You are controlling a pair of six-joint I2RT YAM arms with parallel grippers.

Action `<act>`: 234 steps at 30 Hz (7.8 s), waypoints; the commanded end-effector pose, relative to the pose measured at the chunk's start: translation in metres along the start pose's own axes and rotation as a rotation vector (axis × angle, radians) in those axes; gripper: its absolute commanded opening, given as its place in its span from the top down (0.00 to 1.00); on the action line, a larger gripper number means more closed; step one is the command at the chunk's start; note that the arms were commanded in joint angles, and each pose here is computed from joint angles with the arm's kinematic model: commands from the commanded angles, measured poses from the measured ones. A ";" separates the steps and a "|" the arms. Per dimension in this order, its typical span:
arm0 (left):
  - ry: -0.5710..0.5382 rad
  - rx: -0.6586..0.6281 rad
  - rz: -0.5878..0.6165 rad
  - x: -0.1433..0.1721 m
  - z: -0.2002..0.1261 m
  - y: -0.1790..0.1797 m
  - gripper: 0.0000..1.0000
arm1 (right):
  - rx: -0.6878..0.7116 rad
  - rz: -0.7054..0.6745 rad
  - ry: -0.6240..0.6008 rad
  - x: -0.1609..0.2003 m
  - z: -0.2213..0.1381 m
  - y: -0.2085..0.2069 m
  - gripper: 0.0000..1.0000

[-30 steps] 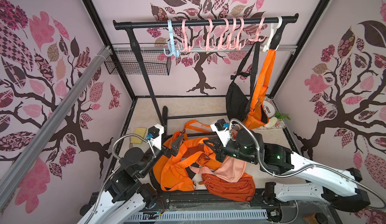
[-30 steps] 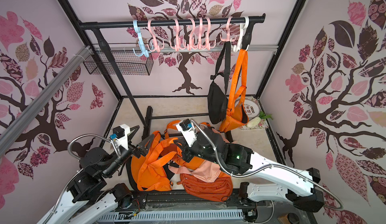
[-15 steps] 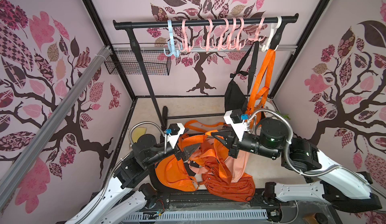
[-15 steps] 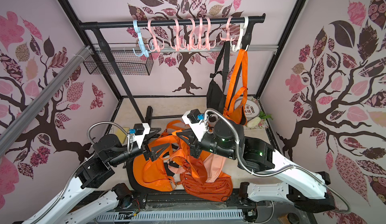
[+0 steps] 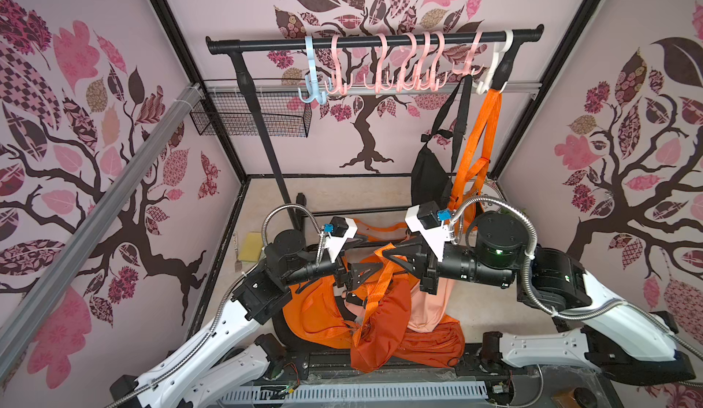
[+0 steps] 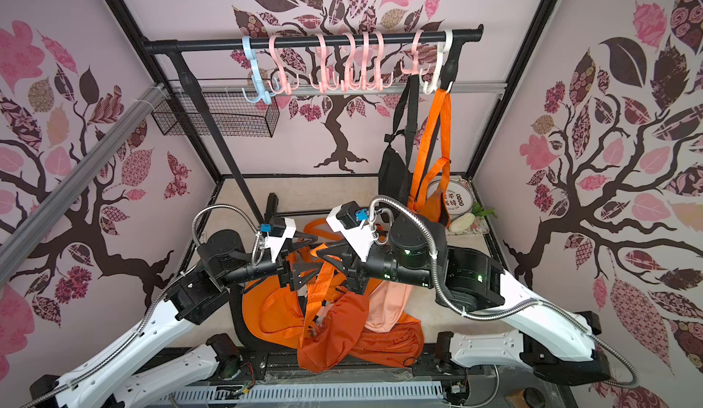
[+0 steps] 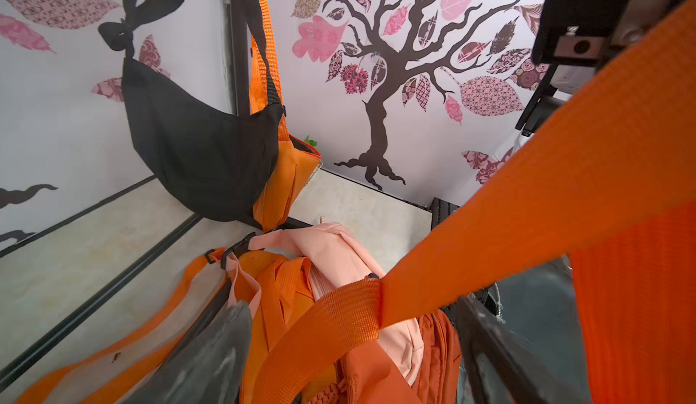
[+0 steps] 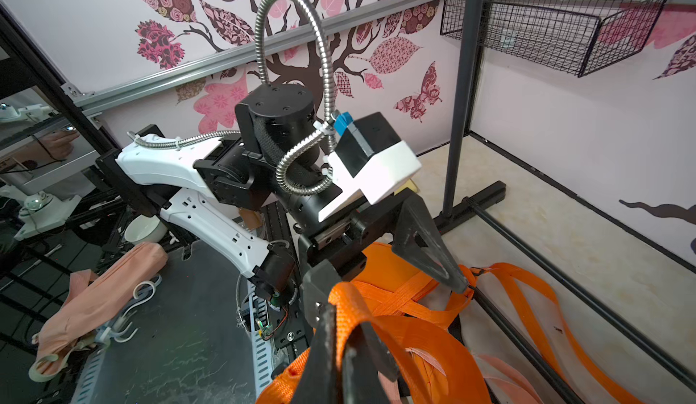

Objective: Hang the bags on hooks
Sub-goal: Pick up the bag from the bag, then hang the bag on the hook, then pick up the bag from the bag.

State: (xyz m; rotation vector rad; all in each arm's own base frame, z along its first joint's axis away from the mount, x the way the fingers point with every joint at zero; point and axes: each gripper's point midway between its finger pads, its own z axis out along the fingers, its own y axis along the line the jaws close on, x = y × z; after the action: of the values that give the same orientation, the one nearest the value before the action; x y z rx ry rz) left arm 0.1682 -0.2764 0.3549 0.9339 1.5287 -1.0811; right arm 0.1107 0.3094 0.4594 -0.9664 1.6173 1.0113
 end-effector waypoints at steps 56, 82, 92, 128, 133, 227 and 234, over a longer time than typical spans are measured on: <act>-0.055 -0.094 0.117 -0.029 0.031 -0.009 1.00 | 0.083 0.019 -0.238 -0.044 -0.109 -0.009 1.00; -0.227 -0.420 0.206 -0.246 0.049 0.046 1.00 | 0.637 -0.095 -0.630 -0.221 -0.145 -0.144 1.00; -0.341 -0.496 0.194 -0.299 0.077 0.094 1.00 | 0.541 -0.038 -0.774 -0.283 -0.146 -0.199 1.00; -0.326 -0.525 0.109 -0.267 0.134 0.180 1.00 | 0.327 0.161 -0.695 -0.256 -0.098 -0.311 1.00; -0.275 -0.508 0.081 -0.249 0.146 0.185 1.00 | 0.332 0.187 -0.665 -0.241 -0.094 -0.313 1.00; 0.067 -1.061 0.051 0.029 -0.110 0.143 0.02 | 0.703 0.954 0.279 0.353 0.061 -0.227 0.47; 0.071 -1.063 0.056 0.029 -0.110 0.143 0.02 | 0.694 0.947 0.238 0.343 0.071 -0.234 0.83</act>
State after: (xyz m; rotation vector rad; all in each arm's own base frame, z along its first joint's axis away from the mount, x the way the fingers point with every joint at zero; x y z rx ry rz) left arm 0.2632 -0.1265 0.3165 0.2541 1.7972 -0.1006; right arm 0.2589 0.2382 0.0575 0.2155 2.5236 0.7384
